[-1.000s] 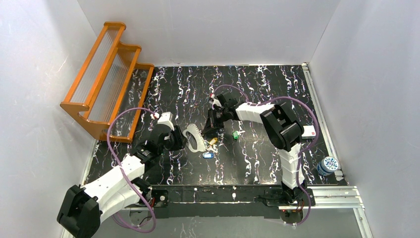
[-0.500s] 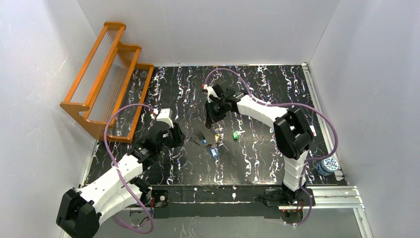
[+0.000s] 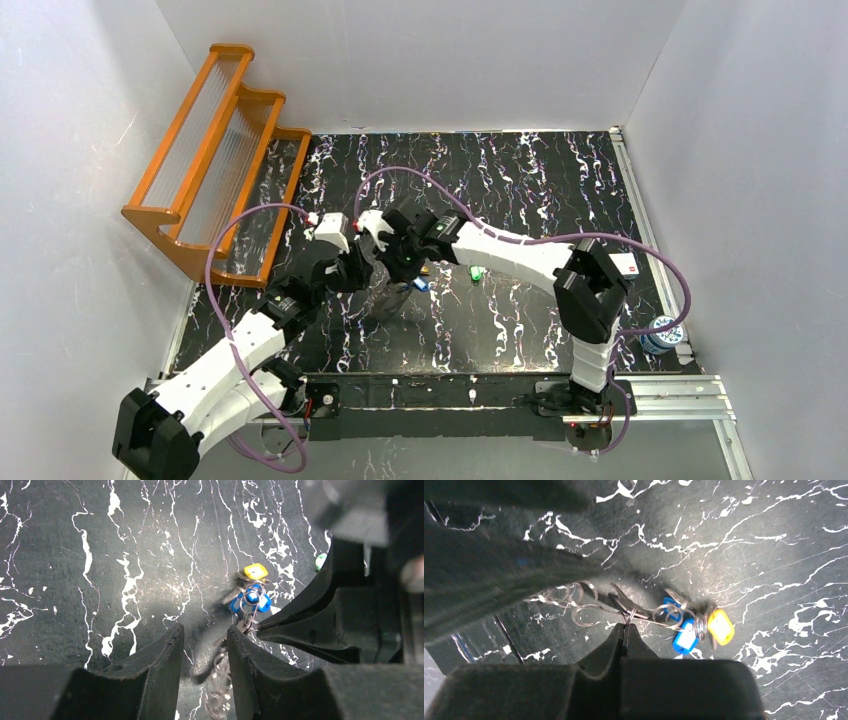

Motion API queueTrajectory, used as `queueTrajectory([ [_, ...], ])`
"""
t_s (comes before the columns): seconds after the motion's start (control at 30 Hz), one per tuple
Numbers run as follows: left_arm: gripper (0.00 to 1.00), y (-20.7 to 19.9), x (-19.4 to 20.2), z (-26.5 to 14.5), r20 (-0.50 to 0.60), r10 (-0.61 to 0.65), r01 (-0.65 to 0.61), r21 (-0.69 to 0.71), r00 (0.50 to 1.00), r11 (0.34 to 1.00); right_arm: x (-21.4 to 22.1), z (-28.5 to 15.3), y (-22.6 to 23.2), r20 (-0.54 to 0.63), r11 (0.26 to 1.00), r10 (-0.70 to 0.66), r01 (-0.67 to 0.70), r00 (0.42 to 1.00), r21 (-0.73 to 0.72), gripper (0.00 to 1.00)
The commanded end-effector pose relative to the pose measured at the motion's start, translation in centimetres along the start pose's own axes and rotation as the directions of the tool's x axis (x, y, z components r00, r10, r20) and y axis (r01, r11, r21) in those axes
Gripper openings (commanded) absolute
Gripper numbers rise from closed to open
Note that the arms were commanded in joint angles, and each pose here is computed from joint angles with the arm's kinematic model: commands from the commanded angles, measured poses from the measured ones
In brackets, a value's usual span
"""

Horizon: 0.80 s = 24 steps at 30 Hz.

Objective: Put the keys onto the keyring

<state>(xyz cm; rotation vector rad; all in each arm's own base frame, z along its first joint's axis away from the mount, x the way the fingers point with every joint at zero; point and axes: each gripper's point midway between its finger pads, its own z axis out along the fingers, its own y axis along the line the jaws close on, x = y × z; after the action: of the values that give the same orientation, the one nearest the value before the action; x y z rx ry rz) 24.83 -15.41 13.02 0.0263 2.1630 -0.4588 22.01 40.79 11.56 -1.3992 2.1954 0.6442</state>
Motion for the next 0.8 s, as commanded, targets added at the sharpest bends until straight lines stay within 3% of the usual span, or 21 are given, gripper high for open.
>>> queueTrajectory([
  [0.0, 0.35, 0.2, -0.5, -0.9, 0.036, 0.017, -0.017, 0.006, 0.999, 1.000, 0.0, -2.4, -0.6, 0.054, 0.997, -0.076, 0.074, 0.996, 0.025, 0.01],
  [0.27, 0.34, -2.1, -0.7, -1.2, 0.087, 0.017, -0.031, 0.156, 0.996, 0.987, -2.4, -5.7, 0.3, 0.295, 0.975, -0.221, 0.211, 0.930, 0.063, 0.01],
  [0.5, 0.36, -5.0, -1.5, -1.4, 0.131, 0.034, -0.073, 0.310, 0.991, 0.948, -1.9, -7.7, 3.1, 0.449, 0.905, -0.390, 0.425, 0.804, 0.025, 0.01],
  [0.77, 0.37, -8.0, -2.4, -3.1, 0.242, 0.201, -0.295, 0.461, 0.949, 0.837, -1.6, -8.7, 2.6, 0.434, 0.847, -0.507, 0.523, 0.744, 0.093, 0.01],
])
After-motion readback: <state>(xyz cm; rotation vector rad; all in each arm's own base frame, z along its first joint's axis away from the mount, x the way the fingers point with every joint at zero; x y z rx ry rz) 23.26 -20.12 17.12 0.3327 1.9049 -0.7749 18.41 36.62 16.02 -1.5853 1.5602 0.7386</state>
